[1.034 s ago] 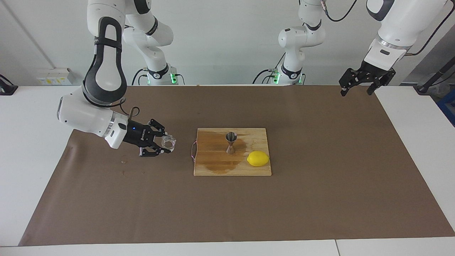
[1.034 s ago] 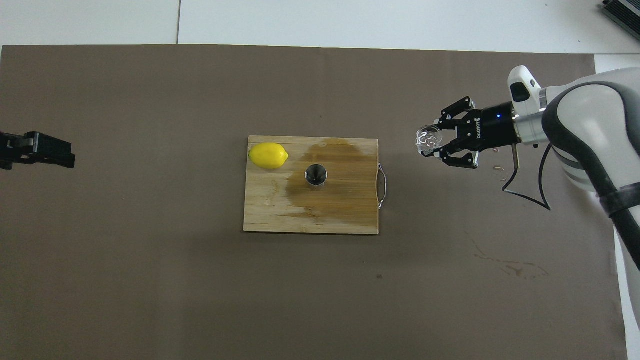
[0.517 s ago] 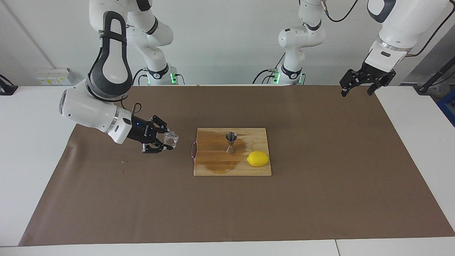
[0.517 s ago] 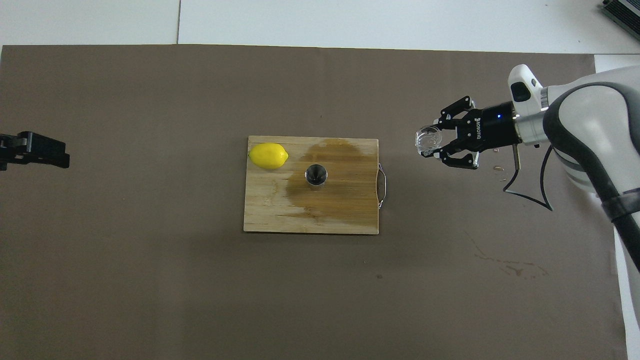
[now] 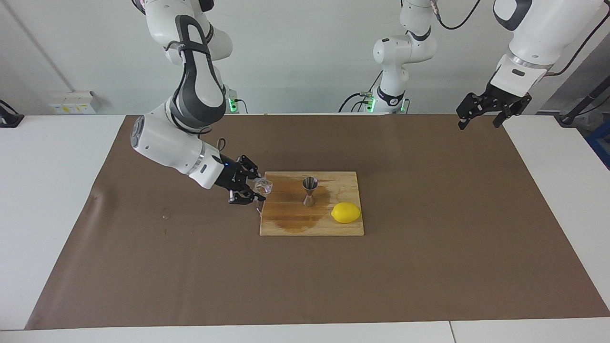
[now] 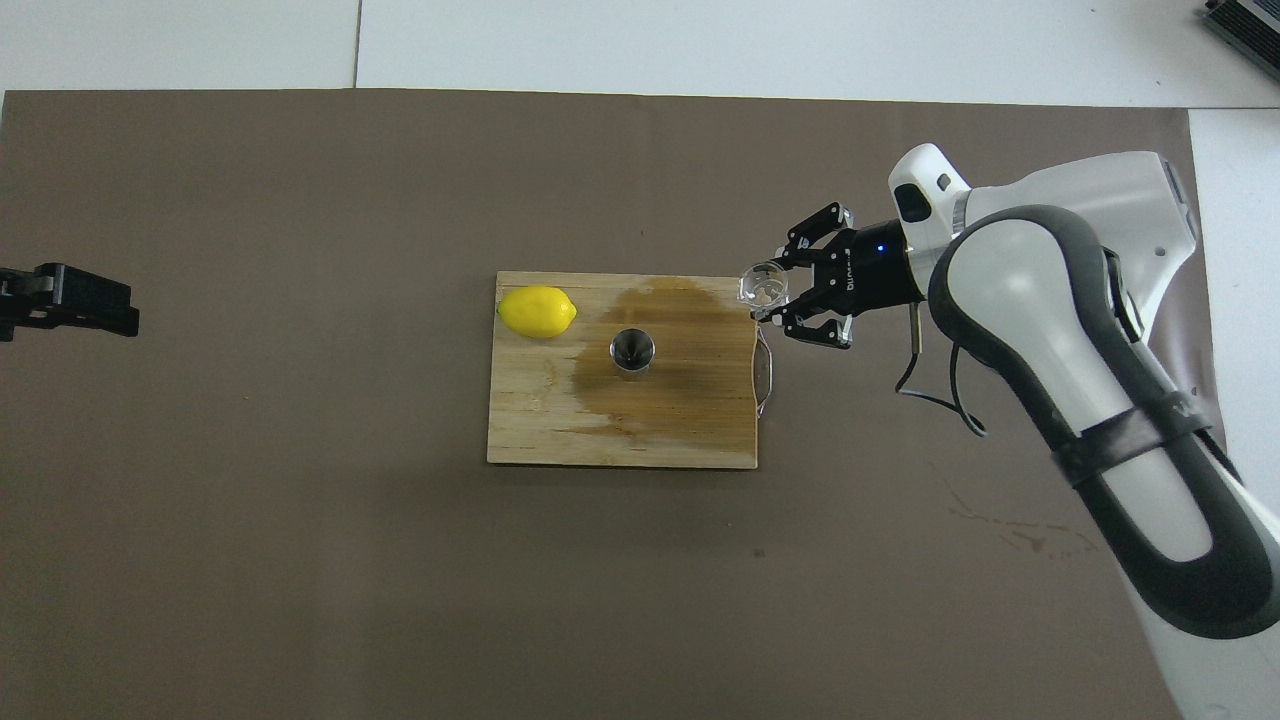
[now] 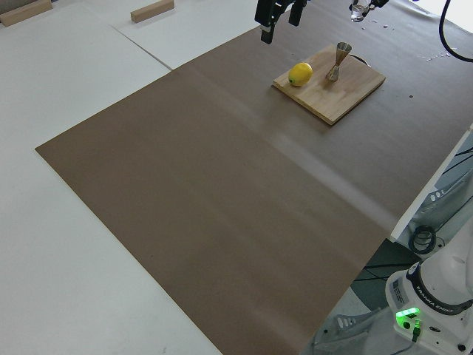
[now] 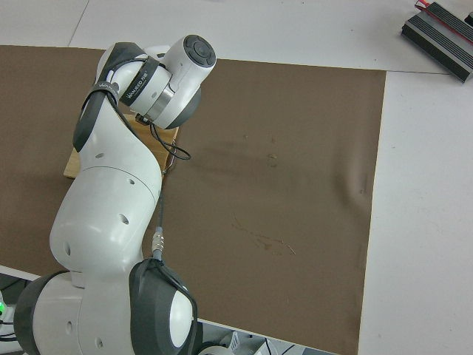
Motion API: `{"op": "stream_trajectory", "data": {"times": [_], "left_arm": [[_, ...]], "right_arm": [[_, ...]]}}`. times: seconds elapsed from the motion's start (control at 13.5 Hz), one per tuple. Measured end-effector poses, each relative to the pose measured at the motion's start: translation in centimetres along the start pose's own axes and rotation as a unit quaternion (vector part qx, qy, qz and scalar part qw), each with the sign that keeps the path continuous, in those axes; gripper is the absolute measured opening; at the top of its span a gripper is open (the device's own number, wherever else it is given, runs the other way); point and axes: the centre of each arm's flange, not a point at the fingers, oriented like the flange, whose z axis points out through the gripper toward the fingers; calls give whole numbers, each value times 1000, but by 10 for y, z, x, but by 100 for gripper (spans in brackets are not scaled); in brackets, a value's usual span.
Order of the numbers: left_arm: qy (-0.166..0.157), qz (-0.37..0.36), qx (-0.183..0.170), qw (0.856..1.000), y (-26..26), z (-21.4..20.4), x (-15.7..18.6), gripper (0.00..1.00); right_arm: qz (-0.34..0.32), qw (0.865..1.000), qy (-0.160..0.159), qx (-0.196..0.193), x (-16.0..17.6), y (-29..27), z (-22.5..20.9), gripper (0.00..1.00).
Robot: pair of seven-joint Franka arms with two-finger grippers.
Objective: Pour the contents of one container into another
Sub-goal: 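Lift the clear glass and carry it over the metal cup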
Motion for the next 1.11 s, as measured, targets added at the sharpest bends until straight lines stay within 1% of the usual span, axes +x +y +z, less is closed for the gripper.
{"op": "stream_trajectory", "data": {"times": [0.22,0.44,0.66,0.81,0.89,1.11], "left_arm": [[0,0,0,1000,0,0,0,100],[0,0,0,1000,0,0,0,100],[0,0,0,1000,0,0,0,100],[0,0,0,1000,0,0,0,100],[0,0,0,1000,0,0,0,100],[0,0,0,1000,0,0,0,100]], "right_arm": [[6,1000,-4,-7,27,-11,19,49],[4,1000,-12,-12,44,-20,35,49],[-1,999,-38,-7,54,-30,49,49],[-4,999,-48,-4,57,-35,56,49],[-5,999,-50,-3,58,-36,56,49],[-11,997,-70,-8,62,-42,48,49]]}}
